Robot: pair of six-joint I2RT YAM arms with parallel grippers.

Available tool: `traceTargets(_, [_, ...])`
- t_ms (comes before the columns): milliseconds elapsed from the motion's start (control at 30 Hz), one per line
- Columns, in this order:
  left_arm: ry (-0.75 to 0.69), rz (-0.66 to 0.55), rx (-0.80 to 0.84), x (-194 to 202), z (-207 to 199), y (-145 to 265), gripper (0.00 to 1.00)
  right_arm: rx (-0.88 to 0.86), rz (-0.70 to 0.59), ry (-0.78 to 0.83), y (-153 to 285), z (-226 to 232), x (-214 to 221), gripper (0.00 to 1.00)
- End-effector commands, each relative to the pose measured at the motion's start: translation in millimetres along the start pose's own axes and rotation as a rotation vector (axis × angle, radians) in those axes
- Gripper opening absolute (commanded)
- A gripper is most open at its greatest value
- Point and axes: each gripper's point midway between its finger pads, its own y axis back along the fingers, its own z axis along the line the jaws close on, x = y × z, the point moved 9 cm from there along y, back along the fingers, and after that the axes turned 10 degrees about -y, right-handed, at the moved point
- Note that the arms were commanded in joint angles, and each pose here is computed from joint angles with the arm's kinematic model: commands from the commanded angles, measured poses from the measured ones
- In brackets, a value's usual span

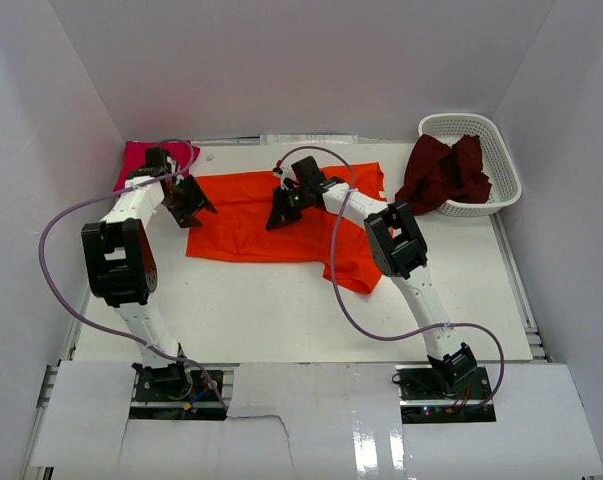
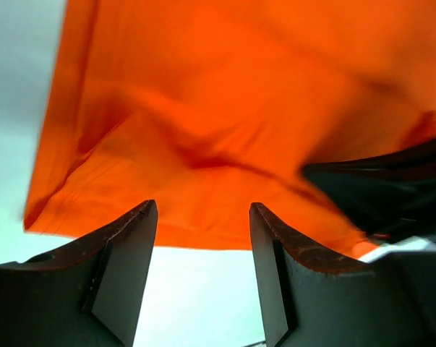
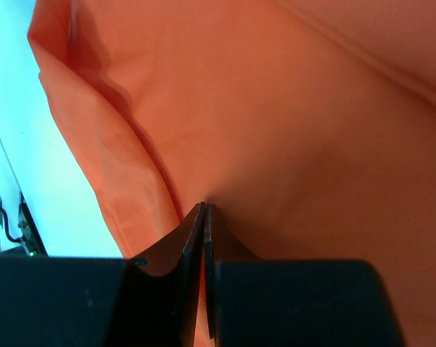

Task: Fold and stack the t-shirts
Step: Grap the side of the flattened tshirt closest away from the robot with both arms

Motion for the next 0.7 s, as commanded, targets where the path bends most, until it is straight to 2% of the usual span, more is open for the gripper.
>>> traceTargets(0, [0.013, 0.004, -0.072, 19.4, 5.8, 17.8, 0.64, -0.057, -0.075, 0.041, 8.9, 19.7, -22.4, 0.08])
traceTargets(167, [0.040, 0.092, -0.118, 49.3, 20.3, 10.6, 0.63, -0.038, -0.054, 0.021, 0.2, 10.6, -13.6, 0.08])
traceTargets(267, [0.048, 0.096, -0.139, 54.9, 26.0, 12.2, 0.63, -0.032, -0.048, 0.019, -1.2, 7.8, -9.9, 0.08])
traceTargets(400, [0.013, 0.021, -0.069, 52.1, 27.1, 22.5, 0.63, -0.031, -0.042, 0.017, -0.8, 5.9, -6.0, 0.08])
traceTargets(467, [-0.030, -0.021, 0.025, 47.2, 28.4, 26.8, 0.65, -0.035, -0.039, 0.017, -0.8, 5.6, -4.7, 0.08])
traceTargets(567, [-0.054, 0.000, 0.085, 45.1, 35.7, 26.3, 0.66, -0.040, -0.035, 0.016, 0.5, 6.6, -3.7, 0.08])
traceTargets(633, [-0.048, 0.001, 0.087, 44.4, 38.1, 24.4, 0.67, -0.045, -0.033, 0.019, 1.1, 8.7, -3.3, 0.08])
traceTargets(667, [-0.035, -0.011, 0.027, 43.3, 43.2, 23.4, 0.68, -0.044, -0.033, 0.017, 2.1, 8.3, -3.2, 0.08])
